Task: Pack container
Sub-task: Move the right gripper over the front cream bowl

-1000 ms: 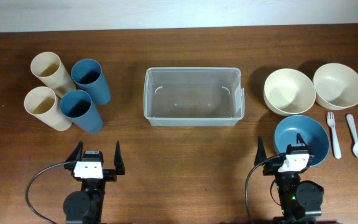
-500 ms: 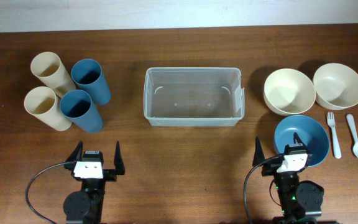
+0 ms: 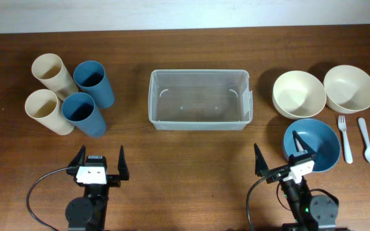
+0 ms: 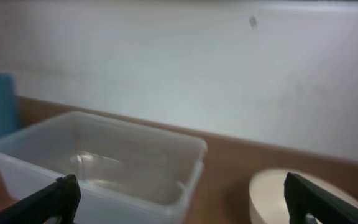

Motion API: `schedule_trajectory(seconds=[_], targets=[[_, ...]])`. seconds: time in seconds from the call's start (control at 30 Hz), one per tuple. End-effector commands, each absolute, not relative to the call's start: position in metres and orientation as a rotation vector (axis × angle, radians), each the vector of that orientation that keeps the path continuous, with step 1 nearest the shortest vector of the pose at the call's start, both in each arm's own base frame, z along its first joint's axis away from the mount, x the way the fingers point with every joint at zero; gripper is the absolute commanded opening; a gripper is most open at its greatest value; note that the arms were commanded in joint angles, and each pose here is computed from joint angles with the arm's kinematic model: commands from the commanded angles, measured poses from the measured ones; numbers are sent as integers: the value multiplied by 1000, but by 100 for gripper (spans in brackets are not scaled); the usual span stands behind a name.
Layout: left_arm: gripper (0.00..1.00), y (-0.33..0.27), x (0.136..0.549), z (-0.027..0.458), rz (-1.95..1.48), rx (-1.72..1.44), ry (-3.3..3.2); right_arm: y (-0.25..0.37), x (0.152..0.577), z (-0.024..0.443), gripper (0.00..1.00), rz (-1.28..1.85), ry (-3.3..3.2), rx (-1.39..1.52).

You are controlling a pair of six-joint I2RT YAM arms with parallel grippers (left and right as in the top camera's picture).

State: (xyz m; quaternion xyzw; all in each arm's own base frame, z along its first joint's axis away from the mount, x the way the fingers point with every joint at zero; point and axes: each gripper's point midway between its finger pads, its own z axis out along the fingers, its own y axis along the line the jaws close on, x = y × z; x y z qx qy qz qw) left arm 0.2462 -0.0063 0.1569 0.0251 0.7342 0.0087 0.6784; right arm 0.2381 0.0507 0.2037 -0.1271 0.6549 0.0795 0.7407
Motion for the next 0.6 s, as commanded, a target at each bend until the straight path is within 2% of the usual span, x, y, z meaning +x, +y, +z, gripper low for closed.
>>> schedule_trajectory(seconds=[0.0, 0.27, 0.4, 0.57], targets=[[100, -7, 246, 156, 26, 79, 1648, 64, 227, 233, 99, 235, 1345, -339], [100, -7, 246, 156, 26, 79, 1648, 62, 226, 296, 99, 242, 1414, -319], [100, -7, 246, 156, 26, 79, 1648, 60, 252, 308, 99, 258, 1625, -310], [100, -7, 246, 156, 26, 79, 1648, 77, 287, 306, 99, 434, 1982, -349]])
